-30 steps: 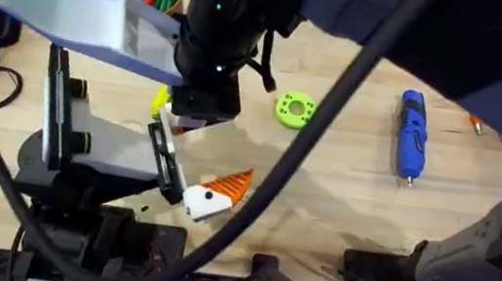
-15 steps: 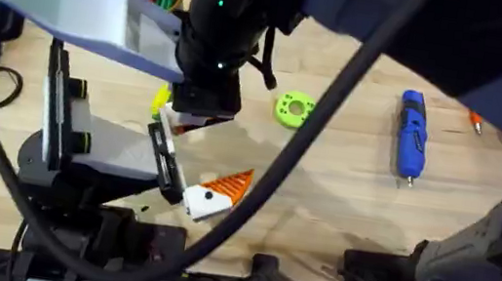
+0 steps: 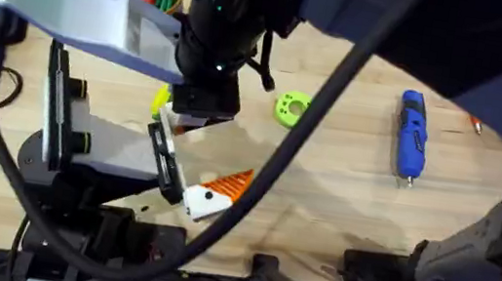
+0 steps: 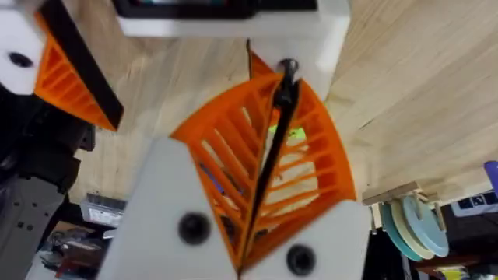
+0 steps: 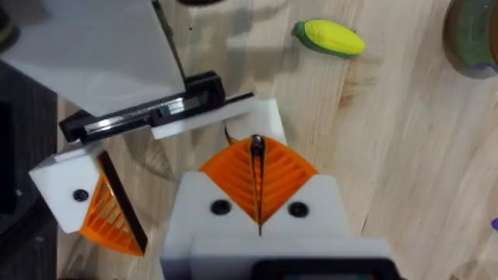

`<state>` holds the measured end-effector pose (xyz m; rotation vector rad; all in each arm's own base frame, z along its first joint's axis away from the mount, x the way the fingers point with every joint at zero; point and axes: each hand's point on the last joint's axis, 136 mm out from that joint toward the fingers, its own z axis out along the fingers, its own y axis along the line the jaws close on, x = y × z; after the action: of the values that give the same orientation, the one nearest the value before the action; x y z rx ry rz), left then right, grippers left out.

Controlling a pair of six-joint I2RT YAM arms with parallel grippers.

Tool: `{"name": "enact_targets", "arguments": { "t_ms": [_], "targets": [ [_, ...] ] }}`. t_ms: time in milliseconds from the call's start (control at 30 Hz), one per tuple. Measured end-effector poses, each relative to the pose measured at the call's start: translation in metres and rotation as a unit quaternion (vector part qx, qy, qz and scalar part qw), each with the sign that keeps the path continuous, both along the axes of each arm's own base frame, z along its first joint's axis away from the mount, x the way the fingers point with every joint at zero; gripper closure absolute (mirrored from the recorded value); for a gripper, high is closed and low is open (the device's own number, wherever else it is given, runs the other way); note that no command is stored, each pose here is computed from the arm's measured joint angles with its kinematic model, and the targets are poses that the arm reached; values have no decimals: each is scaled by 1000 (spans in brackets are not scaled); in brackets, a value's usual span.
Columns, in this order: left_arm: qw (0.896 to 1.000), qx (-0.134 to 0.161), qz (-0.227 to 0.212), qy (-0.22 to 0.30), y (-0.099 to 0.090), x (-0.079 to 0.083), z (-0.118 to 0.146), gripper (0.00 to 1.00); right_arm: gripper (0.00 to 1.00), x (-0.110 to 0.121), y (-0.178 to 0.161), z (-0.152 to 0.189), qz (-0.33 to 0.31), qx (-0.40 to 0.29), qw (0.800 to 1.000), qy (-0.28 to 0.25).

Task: Pick up the gripper from the table and insert it into the empty holder that is missing its gripper. Then pick up a screw, insert it into the mounting hole, and use the screwdriver to tighten it. Finally, clean up the table by picking up the vegetable and placing it into the bucket.

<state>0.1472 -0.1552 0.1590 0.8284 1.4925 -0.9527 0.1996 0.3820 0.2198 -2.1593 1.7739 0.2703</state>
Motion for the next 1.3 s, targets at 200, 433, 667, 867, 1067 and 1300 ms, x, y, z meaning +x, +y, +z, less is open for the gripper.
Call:
{"name": "enact_targets", "arguments": {
  "t_ms": [200, 433, 667, 867, 1067, 1300],
  "targets": [
    [1000, 0, 0, 0, 0, 0, 0, 15, 995, 0, -1, -2, 0, -2, 1000, 1],
    [1000, 0, 0, 1, 0, 0, 0, 15, 996, -1, -1, -2, 0, -3, 1000, 2],
    [1000, -3, 0, 6, 0, 0, 0, 15, 996, -1, -1, -5, 0, -4, 1000, 3],
    [1000, -3, 0, 7, 0, 0, 0, 15, 996, 1, -2, -5, -2, -4, 1000, 4],
    [1000, -3, 0, 7, 0, 0, 0, 15, 996, 3, -4, -6, -6, -5, 1000, 7],
    [1000, -3, 0, 7, 0, 0, 0, 15, 996, 4, -4, -7, -7, -5, 1000, 9]
  ]
}}
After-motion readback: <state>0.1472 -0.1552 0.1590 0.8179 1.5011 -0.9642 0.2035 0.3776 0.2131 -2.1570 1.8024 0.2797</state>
